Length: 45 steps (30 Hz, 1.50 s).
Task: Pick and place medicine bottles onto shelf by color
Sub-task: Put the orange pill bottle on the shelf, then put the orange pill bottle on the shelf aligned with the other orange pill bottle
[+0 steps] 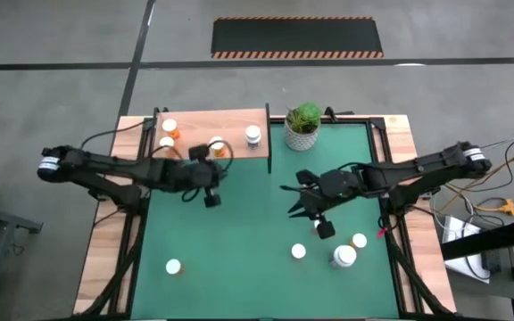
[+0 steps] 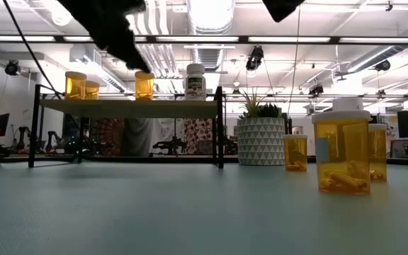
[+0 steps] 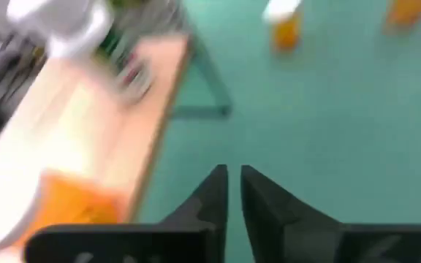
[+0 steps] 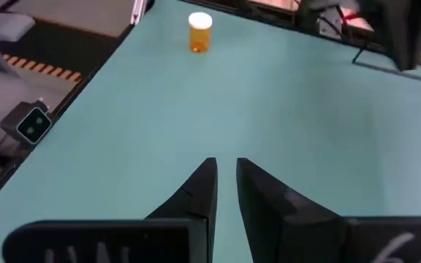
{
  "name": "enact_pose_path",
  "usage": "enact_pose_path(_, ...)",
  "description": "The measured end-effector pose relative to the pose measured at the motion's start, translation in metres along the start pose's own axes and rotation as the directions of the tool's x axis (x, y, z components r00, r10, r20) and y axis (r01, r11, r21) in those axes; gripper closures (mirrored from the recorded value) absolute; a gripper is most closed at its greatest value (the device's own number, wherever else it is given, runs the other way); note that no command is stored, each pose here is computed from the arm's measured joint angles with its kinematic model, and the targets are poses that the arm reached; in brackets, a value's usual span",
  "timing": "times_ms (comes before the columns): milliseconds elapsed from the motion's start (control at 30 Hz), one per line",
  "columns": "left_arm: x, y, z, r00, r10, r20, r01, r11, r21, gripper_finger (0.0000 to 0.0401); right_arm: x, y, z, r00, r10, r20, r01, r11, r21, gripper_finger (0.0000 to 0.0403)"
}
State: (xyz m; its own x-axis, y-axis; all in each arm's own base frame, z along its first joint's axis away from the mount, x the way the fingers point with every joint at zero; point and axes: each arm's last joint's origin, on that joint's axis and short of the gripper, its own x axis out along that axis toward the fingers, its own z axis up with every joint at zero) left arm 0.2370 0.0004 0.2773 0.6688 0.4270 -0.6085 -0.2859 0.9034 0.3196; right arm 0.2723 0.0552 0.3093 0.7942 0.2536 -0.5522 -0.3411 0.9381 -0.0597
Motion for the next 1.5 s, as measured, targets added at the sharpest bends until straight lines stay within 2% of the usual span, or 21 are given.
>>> enact_pose_path(167, 0.017, 0.027, 0.001, 0.992, 0.093, -0.084, -0.094, 0.996, -0.007, 0.0396, 0.003, 0.002, -0.015, 0.998, -0.005, 0.063, 0.007, 1.0, -0.016, 0.036)
enact_pose_path(300, 0.026, 0.037, -0.002, 0.984, 0.126, -0.128, -0.127, 0.992, 0.004, 0.04, 0.007, 0.003, -0.024, 0.998, -0.006, 0.064, 0.007, 1.0, -0.017, 0.036)
enact_pose_path(533, 0.03, 0.042, -0.003, 0.98, 0.142, -0.142, -0.144, 0.99, 0.0, 0.04, 0.011, 0.003, -0.029, 0.999, -0.003, 0.044, 0.003, 1.0, 0.002, 0.036)
enact_pose_path(700, 0.03, 0.045, -0.002, 0.972, 0.19, -0.138, -0.191, 0.982, 0.005, 0.04, 0.012, 0.003, -0.031, 0.999, -0.003, 0.044, 0.002, 1.0, 0.003, 0.036)
enact_pose_path(867, 0.029, 0.045, 0.0, 0.973, 0.187, -0.133, -0.19, 0.982, -0.006, 0.04, 0.014, 0.003, -0.034, 0.999, -0.003, 0.046, 0.003, 1.0, 0.003, 0.036)
enact_pose_path(967, 0.022, 0.041, 0.009, 0.988, 0.126, -0.088, -0.134, 0.986, -0.097, 0.04, 0.016, 0.004, -0.039, 0.999, -0.002, 0.042, 0.002, 1.0, 0.003, 0.036)
enact_pose_path(1067, 0.01, 0.029, 0.021, 0.999, -0.037, -0.014, 0.033, 0.978, -0.206, 0.04, 0.019, 0.004, -0.045, 0.999, -0.003, 0.053, 0.004, 1.0, -0.006, 0.036)
enact_pose_path(1200, -0.008, -0.001, 0.034, 0.965, -0.253, 0.069, 0.262, 0.926, -0.271, 0.04, 0.023, 0.005, -0.052, 0.997, -0.006, 0.078, 0.011, 0.999, -0.053, 0.036)
enact_pose_path(1367, -0.031, -0.043, 0.033, 0.913, -0.398, 0.092, 0.401, 0.829, -0.389, 0.04, 0.028, 0.006, -0.061, 0.988, -0.014, 0.151, 0.035, 0.99, -0.137, 0.036)
enact_pose_path(1433, -0.039, -0.056, 0.028, 0.887, -0.457, 0.06, 0.427, 0.765, -0.483, 0.04, 0.03, 0.006, -0.066, 0.985, -0.017, 0.172, 0.046, 0.985, -0.165, 0.036)
enact_pose_path(1500, -0.048, -0.068, 0.022, 0.856, -0.518, 0.013, 0.418, 0.675, -0.607, 0.04, 0.031, 0.007, -0.072, 0.983, -0.018, 0.184, 0.053, 0.981, -0.184, 0.036)
